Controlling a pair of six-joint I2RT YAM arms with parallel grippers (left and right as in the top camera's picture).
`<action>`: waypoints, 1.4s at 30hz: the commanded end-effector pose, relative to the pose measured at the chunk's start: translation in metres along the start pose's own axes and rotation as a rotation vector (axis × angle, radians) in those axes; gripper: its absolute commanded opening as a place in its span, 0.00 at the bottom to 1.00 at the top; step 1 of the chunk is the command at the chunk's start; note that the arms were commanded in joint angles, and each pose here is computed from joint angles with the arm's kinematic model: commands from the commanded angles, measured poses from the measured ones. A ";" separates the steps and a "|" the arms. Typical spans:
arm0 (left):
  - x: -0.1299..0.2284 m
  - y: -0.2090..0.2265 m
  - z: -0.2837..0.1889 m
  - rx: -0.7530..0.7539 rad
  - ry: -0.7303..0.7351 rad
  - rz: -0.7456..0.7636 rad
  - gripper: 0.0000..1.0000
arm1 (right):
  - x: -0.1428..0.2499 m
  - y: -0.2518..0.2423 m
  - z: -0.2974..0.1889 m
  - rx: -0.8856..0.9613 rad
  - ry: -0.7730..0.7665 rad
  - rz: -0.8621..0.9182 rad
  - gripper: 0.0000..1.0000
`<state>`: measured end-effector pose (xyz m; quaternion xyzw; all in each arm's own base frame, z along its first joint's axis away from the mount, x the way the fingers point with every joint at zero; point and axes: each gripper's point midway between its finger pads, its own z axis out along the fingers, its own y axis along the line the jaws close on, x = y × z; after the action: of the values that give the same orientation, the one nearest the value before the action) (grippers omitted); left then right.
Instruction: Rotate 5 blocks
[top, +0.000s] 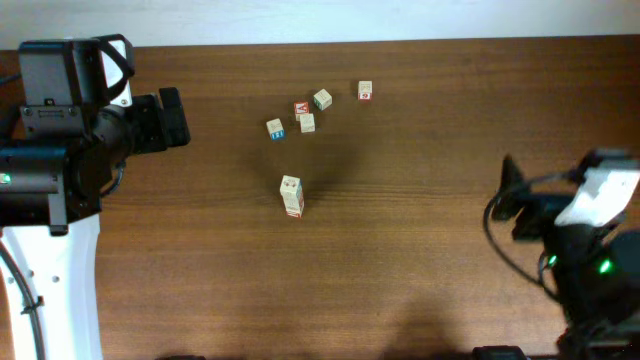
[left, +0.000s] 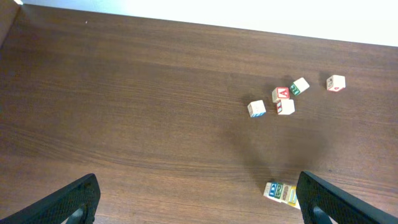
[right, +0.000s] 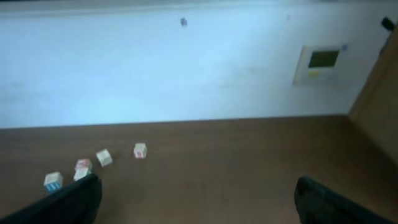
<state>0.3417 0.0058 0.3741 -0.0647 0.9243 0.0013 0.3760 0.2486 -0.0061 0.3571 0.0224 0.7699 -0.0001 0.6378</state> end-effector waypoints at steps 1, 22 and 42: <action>-0.002 0.002 0.000 -0.010 -0.005 -0.008 0.99 | 0.050 0.003 0.004 -0.037 -0.040 -0.028 0.99; -0.002 0.002 0.000 -0.010 -0.005 -0.008 0.99 | 0.197 0.001 0.034 -0.054 -0.115 -0.039 0.99; -0.002 0.002 0.000 -0.010 -0.005 -0.008 0.99 | 0.197 0.002 0.034 -0.058 -0.115 -0.038 0.99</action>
<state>0.3416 0.0058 0.3738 -0.0647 0.9246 0.0013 0.3755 0.2462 0.0041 0.1594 -0.0143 0.7317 0.0141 0.6813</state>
